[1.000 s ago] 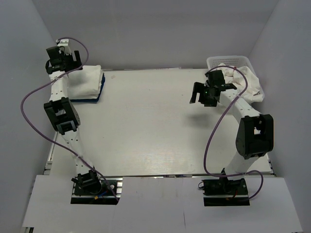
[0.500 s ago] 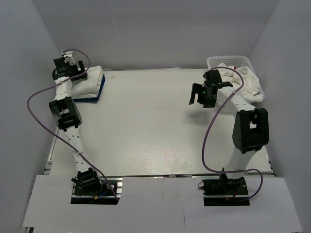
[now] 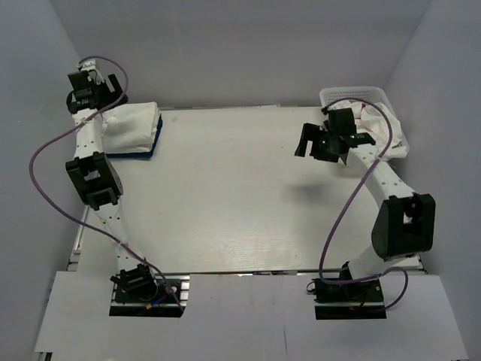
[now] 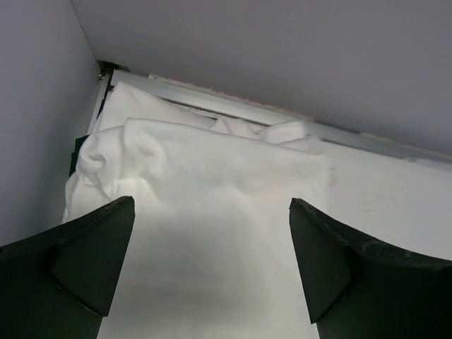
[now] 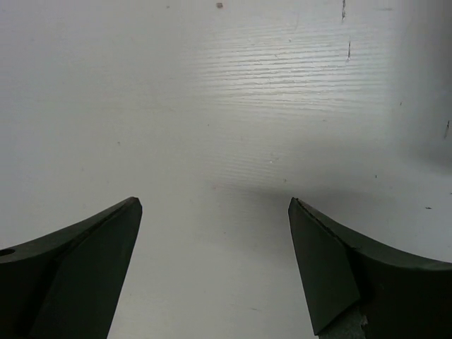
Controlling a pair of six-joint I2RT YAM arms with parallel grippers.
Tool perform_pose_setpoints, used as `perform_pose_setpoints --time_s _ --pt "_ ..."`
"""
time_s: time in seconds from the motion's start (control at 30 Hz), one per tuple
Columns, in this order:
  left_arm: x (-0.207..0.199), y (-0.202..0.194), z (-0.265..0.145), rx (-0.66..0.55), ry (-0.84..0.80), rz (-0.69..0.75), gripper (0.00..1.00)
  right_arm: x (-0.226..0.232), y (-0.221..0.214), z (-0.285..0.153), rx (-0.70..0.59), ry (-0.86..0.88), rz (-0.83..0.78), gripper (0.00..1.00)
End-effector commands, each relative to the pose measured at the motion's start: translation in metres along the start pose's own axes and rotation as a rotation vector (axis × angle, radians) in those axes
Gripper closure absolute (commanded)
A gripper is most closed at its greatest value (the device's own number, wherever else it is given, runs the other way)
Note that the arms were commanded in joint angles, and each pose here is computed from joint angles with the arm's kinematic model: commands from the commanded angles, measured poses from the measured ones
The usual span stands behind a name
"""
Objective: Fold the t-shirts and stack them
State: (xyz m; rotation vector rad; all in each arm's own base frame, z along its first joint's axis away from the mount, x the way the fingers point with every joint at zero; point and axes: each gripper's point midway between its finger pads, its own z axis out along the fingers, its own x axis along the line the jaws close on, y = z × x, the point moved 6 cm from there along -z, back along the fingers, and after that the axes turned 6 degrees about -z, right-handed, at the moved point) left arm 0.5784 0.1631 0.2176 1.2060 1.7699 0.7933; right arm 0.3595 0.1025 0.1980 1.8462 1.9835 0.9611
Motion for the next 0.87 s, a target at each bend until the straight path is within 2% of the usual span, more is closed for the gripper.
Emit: perform_pose_setpoints --time_s 0.0,0.03,0.07,0.13,0.17,0.2,0.27,0.3,0.33,0.37,0.4,0.43,0.47,0.63,0.73,0.8,0.83 --pt "-0.069 0.059 -0.090 -0.098 -0.079 -0.117 0.00 0.009 0.012 -0.023 -0.138 0.059 -0.022 0.10" --pt "-0.072 0.032 -0.087 -0.025 -0.087 -0.161 0.00 0.010 0.006 -0.025 -0.149 0.076 -0.022 0.10" --pt "-0.080 0.021 -0.093 0.003 -0.092 -0.198 0.00 0.008 -0.003 -0.022 -0.137 0.074 -0.018 0.10" --pt "-0.114 -0.015 -0.112 0.080 -0.139 -0.251 0.00 0.008 -0.009 -0.029 -0.156 0.070 -0.014 0.10" --pt "-0.128 -0.024 -0.119 0.086 -0.147 -0.235 0.00 0.007 -0.016 -0.037 -0.169 0.067 -0.007 0.10" --pt "-0.158 -0.049 -0.138 0.128 -0.168 -0.214 0.00 0.007 -0.020 -0.038 -0.168 0.061 -0.004 0.10" --pt "-0.184 -0.072 -0.158 0.143 -0.174 -0.182 0.00 0.002 -0.032 -0.046 -0.204 0.040 -0.006 0.10" --pt "-0.190 -0.105 -0.164 0.206 -0.180 -0.181 0.00 0.001 -0.032 -0.048 -0.229 0.033 -0.005 0.10" --pt "-0.215 -0.125 -0.178 0.235 -0.237 -0.153 0.00 -0.001 -0.033 -0.050 -0.250 0.020 0.005 0.10" --pt "-0.232 -0.122 -0.204 0.200 -0.336 -0.146 0.00 0.000 -0.037 -0.059 -0.281 0.022 0.004 0.10" --pt "-0.231 -0.151 -0.211 0.251 -0.330 -0.142 0.00 -0.002 -0.041 -0.057 -0.290 0.020 0.005 0.10" --pt "-0.247 -0.165 -0.226 0.273 -0.364 -0.123 0.00 -0.003 -0.044 -0.061 -0.315 0.020 0.004 0.10" --pt "-0.243 -0.176 -0.240 0.282 -0.335 -0.106 0.00 -0.001 -0.041 -0.066 -0.352 0.029 -0.008 0.10" --pt "-0.228 -0.197 -0.264 0.289 -0.169 -0.047 0.00 -0.003 -0.056 -0.068 -0.372 0.036 -0.010 0.10" --pt "-0.234 -0.201 -0.268 0.283 -0.199 -0.037 0.00 -0.001 -0.058 -0.068 -0.375 0.061 -0.014 0.10" --pt "-0.243 -0.196 -0.273 0.237 -0.240 -0.040 0.00 0.001 -0.059 -0.068 -0.372 0.074 -0.026 0.10" --pt "-0.238 -0.195 -0.272 0.217 -0.211 -0.039 0.00 0.001 -0.059 -0.068 -0.374 0.076 -0.037 0.10"
